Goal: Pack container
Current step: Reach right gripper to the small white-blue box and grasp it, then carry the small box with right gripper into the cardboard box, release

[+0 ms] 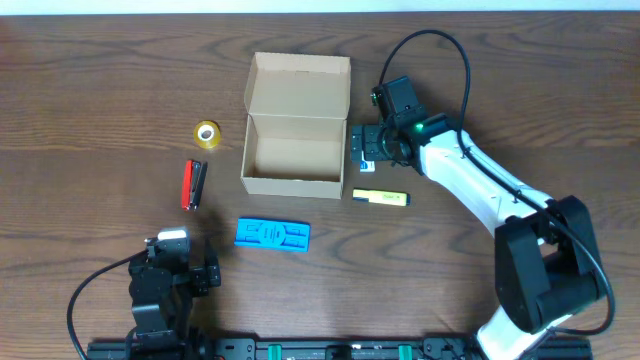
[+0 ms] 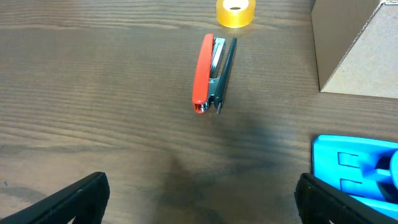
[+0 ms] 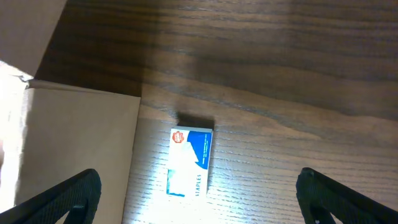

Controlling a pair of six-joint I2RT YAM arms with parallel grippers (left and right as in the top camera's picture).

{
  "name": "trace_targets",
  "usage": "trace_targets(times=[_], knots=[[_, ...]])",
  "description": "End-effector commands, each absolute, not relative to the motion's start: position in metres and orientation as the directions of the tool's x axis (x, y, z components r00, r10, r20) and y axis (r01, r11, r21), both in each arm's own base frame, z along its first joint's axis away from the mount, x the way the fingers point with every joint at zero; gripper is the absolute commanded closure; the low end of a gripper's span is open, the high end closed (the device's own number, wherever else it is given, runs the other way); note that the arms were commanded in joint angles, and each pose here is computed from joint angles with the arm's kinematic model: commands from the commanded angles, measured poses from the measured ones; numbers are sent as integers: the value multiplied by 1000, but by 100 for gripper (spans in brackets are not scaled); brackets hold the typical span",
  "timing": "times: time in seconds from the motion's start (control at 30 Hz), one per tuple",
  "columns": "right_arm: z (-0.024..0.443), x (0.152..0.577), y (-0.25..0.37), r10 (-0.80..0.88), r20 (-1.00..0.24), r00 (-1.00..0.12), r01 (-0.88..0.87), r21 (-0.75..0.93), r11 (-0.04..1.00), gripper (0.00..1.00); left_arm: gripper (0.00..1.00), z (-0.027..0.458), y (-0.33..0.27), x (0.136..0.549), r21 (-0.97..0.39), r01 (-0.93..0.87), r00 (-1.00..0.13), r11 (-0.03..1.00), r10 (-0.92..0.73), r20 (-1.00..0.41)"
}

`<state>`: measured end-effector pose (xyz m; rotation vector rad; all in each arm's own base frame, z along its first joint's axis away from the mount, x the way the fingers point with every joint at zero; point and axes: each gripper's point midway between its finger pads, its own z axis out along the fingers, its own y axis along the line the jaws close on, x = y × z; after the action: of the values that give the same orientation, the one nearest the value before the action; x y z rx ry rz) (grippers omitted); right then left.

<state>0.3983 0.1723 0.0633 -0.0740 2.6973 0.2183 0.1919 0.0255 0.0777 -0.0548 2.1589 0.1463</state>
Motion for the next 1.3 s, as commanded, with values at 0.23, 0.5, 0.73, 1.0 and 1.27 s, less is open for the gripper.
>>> trace_targets(times=[0.23, 0.5, 0.73, 1.0, 1.27], knots=[[37, 390, 165, 3, -399, -917, -44, 108, 993, 5, 5, 74, 28, 191, 79, -118, -560, 990, -1, -828], [1, 384, 166, -14, -328, -944, -46, 91, 995, 9, 5, 74, 28, 191, 79, -118, -560, 990, -1, -828], [-14, 378, 169, -27, -293, -956, -53, 82, 995, 21, 5, 74, 28, 191, 79, -118, -560, 990, -1, -828], [-15, 378, 169, -27, -294, -955, -53, 83, 995, 64, 5, 74, 28, 191, 79, -118, -560, 990, -1, -828], [-8, 384, 167, -56, -312, -949, -80, 65, 995, 81, 5, 74, 28, 191, 79, -118, -560, 990, -1, -828]])
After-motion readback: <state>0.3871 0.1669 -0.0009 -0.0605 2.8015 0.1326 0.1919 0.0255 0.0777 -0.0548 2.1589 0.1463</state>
